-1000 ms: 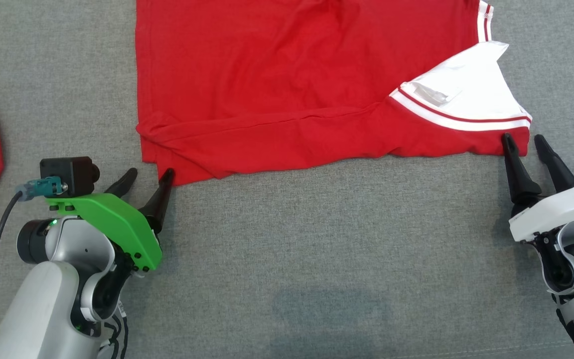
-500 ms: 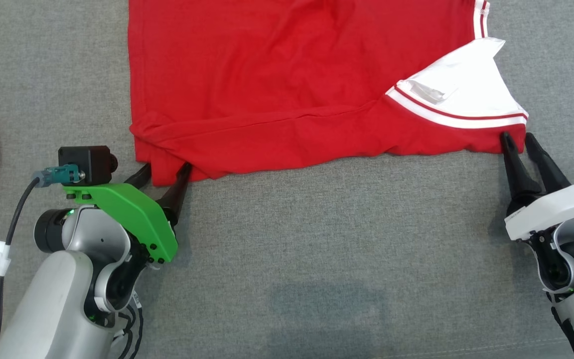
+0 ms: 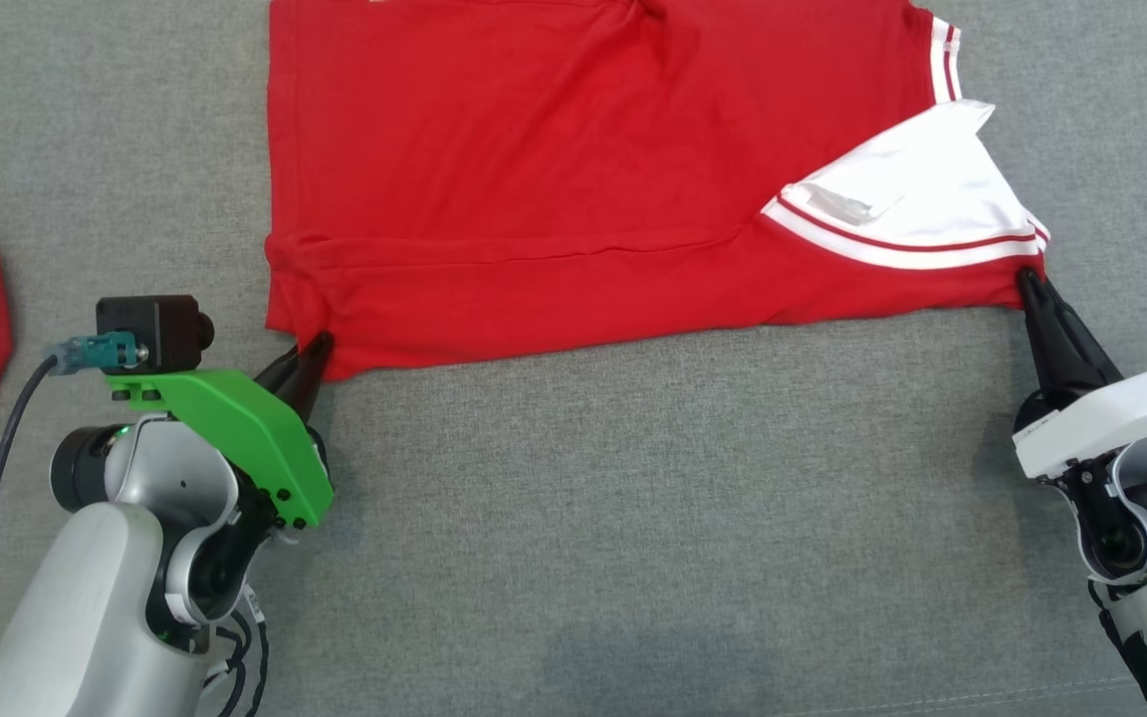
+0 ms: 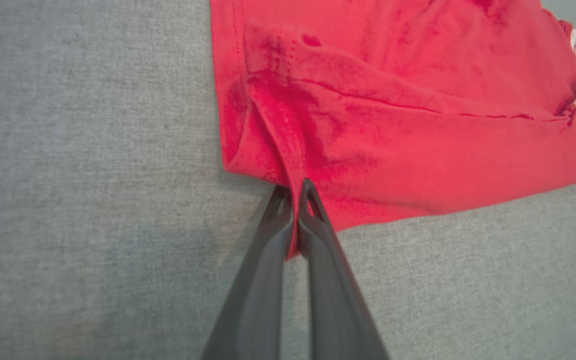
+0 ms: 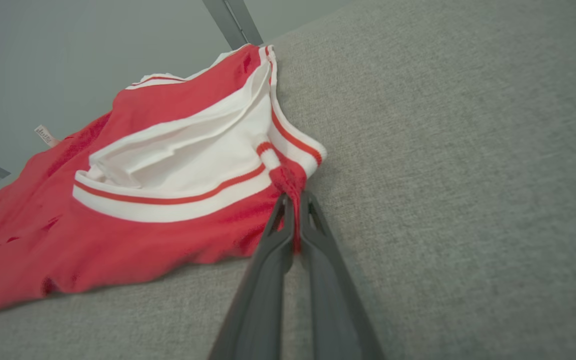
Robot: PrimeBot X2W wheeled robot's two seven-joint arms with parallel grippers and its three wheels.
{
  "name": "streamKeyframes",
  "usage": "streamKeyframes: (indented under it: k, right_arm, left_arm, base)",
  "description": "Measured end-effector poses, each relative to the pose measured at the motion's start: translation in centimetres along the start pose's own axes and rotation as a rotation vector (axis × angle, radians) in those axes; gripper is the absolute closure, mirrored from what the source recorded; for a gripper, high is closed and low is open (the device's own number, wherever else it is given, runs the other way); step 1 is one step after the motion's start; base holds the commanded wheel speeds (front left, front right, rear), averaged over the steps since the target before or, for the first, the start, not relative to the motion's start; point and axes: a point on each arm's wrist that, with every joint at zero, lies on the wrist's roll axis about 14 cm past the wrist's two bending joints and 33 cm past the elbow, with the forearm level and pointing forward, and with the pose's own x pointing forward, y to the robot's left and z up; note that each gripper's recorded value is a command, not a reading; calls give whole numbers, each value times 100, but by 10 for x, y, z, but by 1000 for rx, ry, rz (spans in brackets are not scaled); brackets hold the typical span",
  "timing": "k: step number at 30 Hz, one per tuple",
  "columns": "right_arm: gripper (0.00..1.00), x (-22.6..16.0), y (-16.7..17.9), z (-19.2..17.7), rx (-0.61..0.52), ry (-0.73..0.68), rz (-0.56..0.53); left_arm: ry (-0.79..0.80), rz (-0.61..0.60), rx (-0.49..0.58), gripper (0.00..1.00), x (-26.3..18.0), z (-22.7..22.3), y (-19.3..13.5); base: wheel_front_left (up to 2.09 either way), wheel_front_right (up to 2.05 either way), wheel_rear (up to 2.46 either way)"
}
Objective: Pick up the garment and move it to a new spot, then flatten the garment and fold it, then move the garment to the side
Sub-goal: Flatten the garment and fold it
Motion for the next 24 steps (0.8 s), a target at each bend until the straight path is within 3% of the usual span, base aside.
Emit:
streamKeyframes:
  k: [24]
  right_arm:
    - [100,-69,-10,8,57,-40,-15]
  left_arm:
    - [59,-22,-11,100,-66,-29,-4]
  base:
    - [0,0,0]
